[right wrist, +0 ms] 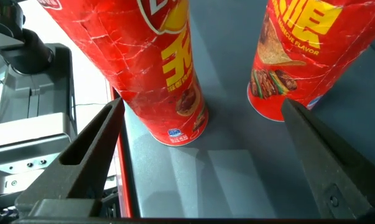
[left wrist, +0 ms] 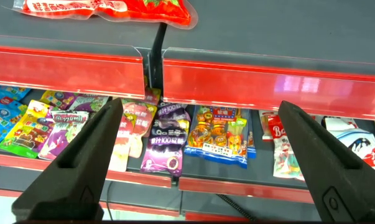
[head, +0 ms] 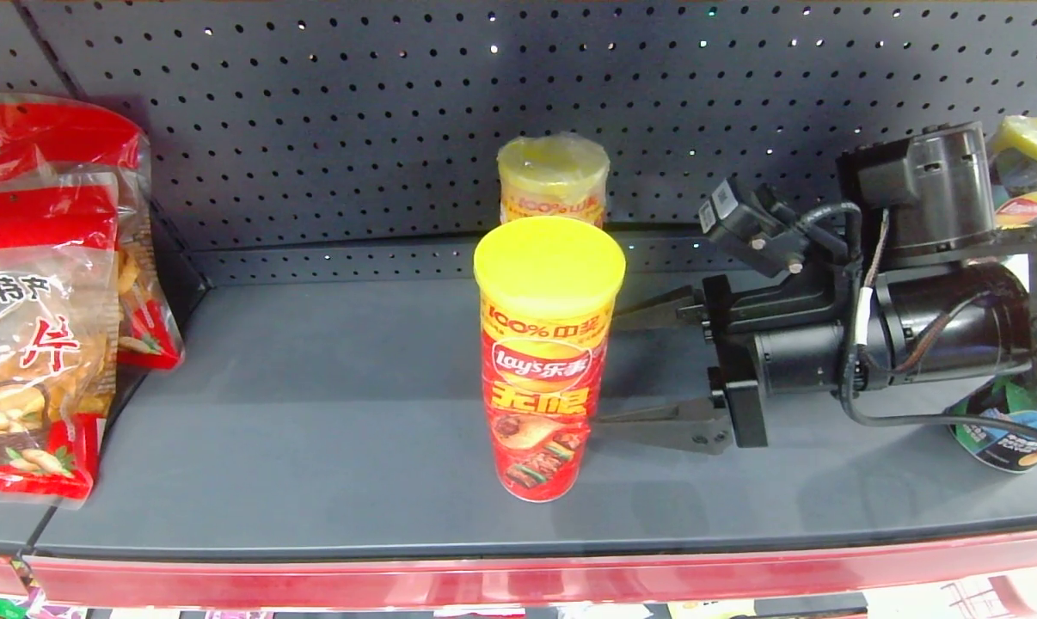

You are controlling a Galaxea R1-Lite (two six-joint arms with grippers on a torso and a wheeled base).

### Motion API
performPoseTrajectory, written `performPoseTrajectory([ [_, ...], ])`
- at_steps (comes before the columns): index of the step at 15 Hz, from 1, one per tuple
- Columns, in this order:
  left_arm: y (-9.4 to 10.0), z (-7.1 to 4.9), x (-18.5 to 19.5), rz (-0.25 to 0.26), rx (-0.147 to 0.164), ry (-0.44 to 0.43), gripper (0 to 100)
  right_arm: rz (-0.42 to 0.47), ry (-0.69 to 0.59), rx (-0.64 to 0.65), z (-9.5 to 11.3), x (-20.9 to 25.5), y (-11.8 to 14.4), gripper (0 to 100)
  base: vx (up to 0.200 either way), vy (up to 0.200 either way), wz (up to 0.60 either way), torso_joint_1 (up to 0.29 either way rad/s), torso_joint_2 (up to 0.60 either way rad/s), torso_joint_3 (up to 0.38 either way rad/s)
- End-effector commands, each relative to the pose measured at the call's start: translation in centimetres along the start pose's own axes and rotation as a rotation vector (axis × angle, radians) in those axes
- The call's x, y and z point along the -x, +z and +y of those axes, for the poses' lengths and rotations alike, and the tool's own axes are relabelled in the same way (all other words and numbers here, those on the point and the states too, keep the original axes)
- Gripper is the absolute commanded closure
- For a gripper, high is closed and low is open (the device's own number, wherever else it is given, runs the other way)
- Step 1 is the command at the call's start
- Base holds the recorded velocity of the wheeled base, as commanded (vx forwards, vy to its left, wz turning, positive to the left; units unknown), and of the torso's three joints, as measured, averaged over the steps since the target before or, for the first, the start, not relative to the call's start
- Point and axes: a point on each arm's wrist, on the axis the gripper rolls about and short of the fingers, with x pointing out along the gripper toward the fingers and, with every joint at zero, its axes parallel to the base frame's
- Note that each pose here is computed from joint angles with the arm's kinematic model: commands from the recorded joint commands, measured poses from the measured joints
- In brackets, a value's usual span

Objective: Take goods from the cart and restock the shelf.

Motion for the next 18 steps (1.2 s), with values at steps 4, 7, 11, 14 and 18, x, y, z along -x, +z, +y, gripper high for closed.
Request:
performPoseTrajectory([
  [4, -0.01, 0.0, -0.02, 0.002, 0.0, 0.001, 0, -0.003, -0.002, 0.003, -0.04, -0.01, 0.05, 0, 0.0, 0.0, 0.0, 0.0, 0.0, 0.0],
  [7, 0.03, 0.0, 0.0, 0.0, 0.0, 0.001, 0, -0.002, -0.008, 0.0, -0.23, 0.05, -0.08, 0, 0.0, 0.0, 0.0, 0.0, 0.0, 0.0],
  [11, -0.01, 0.0, -0.02, 0.002, 0.0, 0.001, 0, -0.004, -0.011, 0.002, -0.28, 0.15, -0.06, 0, 0.0, 0.0, 0.0, 0.0, 0.0, 0.0],
  [14, -0.01, 0.0, -0.02, 0.002, 0.0, 0.001, 0, -0.004, -0.014, 0.001, -0.35, 0.2, -0.09, 0, 0.0, 0.0, 0.0, 0.0, 0.0, 0.0],
  [18, 0.03, 0.0, 0.0, 0.0, 0.0, 0.001, 0, 0.005, -0.021, -0.006, -0.41, 0.45, -0.47, 0, 0.0, 0.0, 0.0, 0.0, 0.0, 0.0],
])
